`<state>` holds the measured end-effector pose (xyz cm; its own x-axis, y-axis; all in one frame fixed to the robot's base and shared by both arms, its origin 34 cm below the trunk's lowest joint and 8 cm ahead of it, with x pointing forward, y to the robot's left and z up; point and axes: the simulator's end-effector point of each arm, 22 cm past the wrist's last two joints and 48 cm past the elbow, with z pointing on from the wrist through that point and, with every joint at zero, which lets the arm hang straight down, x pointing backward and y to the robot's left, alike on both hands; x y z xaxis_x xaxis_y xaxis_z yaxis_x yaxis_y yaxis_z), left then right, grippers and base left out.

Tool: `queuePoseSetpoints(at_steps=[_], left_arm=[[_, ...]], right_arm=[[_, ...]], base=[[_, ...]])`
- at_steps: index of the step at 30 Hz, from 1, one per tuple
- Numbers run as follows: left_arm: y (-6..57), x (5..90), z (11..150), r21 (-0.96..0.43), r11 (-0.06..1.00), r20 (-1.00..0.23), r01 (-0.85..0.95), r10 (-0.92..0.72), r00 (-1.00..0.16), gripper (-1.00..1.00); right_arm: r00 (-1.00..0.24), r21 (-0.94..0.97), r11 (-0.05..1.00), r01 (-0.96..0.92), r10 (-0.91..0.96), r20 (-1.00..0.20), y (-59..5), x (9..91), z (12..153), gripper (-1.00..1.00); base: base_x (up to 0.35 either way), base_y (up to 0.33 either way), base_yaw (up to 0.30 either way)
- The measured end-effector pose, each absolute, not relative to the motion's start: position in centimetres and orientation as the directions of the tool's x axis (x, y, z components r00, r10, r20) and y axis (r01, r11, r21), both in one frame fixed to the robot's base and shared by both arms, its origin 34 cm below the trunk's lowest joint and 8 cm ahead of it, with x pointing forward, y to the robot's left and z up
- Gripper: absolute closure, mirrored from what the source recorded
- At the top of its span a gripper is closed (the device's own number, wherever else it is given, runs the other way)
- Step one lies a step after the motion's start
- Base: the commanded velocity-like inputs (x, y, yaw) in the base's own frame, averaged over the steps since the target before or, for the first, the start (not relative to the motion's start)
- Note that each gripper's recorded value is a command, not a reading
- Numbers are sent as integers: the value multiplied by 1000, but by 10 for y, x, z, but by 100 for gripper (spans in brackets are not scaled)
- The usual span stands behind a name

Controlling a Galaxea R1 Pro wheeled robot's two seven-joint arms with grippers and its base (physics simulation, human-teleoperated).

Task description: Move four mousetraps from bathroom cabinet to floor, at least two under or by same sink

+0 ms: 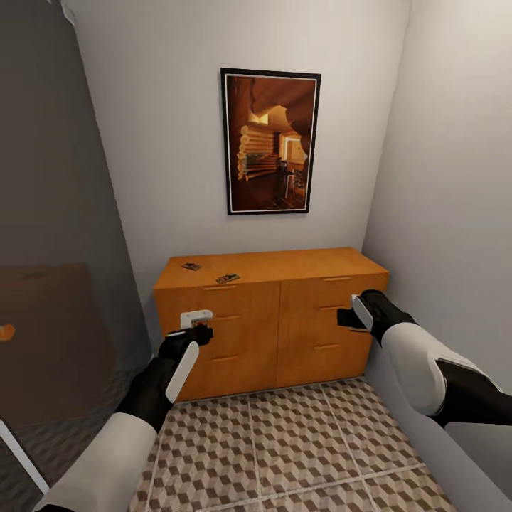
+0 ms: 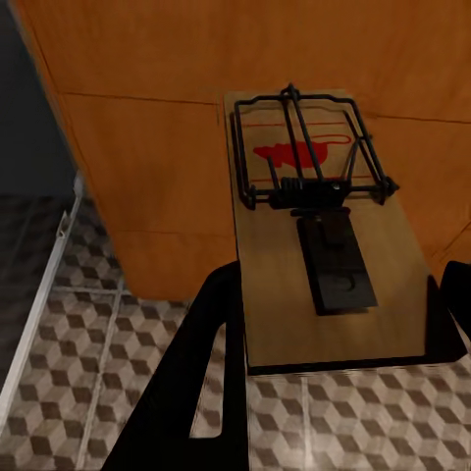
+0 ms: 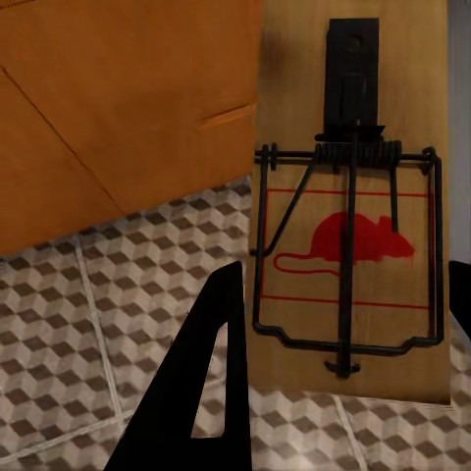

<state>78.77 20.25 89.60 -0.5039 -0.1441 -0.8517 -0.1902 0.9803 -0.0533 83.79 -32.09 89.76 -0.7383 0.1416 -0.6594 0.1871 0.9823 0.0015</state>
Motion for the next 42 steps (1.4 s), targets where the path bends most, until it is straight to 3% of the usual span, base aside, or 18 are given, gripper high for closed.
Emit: queuePoseSetpoints(at_steps=[8, 24, 42], left_arm=[[201, 790, 915, -64, 981, -869, -182, -144, -474, 100], [181, 790, 922, -148, 980, -854, -136, -196, -481, 100], [177, 788, 922, -142, 981, -851, -129, -187, -491, 100]], right_arm=[[-741, 0, 985, 175, 132, -659, -316, 836, 886, 100], [-758, 2, 986, 164, 127, -640, -309, 828, 862, 100], [-784, -4, 987, 161, 126, -608, -308, 818, 845, 100]], base=[[0, 0, 139], [0, 0, 7], [-44, 0, 0]])
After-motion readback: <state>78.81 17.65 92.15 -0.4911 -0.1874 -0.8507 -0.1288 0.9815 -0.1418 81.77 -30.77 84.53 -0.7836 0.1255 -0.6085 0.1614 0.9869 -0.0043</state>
